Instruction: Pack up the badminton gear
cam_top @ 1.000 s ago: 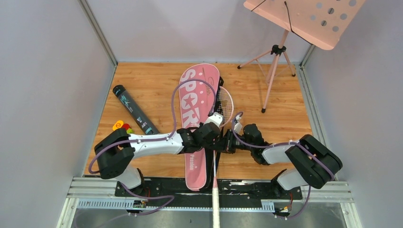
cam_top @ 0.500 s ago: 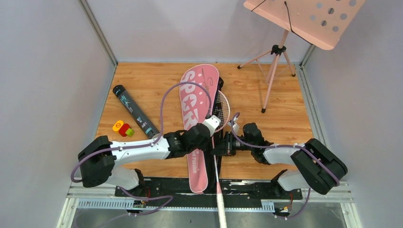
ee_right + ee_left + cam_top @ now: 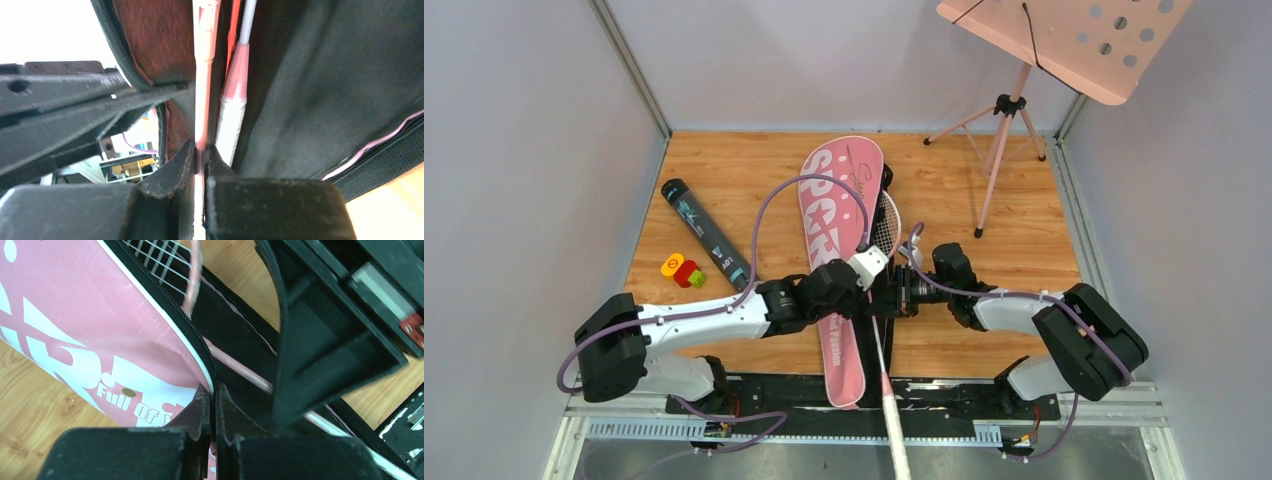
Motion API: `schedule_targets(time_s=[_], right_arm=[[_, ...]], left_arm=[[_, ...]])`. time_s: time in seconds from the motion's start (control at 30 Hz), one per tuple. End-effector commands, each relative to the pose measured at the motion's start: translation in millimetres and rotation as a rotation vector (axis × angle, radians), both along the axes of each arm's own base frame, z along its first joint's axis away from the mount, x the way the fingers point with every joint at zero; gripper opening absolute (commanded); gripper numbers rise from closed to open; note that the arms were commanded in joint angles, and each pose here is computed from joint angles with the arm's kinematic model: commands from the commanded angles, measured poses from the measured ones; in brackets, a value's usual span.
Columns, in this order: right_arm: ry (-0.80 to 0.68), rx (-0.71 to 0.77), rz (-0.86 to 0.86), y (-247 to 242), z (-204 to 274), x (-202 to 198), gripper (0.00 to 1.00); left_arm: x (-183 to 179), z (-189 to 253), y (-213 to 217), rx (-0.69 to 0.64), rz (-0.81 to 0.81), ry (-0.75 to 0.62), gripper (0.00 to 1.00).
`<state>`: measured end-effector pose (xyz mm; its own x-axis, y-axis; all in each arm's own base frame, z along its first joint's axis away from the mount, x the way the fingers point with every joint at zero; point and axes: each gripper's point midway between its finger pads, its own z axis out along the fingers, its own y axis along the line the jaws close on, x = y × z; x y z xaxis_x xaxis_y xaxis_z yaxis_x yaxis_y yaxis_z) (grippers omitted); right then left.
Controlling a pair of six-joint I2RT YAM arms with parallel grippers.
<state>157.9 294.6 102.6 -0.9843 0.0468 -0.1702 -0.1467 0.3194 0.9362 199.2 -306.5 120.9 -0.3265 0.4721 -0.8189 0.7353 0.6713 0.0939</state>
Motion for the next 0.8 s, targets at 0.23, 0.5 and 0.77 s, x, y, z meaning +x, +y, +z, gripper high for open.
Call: schedule_targets(time_s=[0.23, 0.5, 0.77], right_arm=[[-0.145, 0.167, 0.073, 26, 51, 45, 0.0], [-0.235, 0.209, -0.064, 37, 53, 98, 0.0], [-0.216, 0.263, -0.138, 37, 43, 132, 0.0]], left_arm=[[-1, 20, -3, -0.015, -0.078, -0.083, 0.0], [-15, 29, -13, -0.126, -0.114, -0.041, 0.0], [-18, 30, -6, -0.178, -0.109, -0.062, 0.0]])
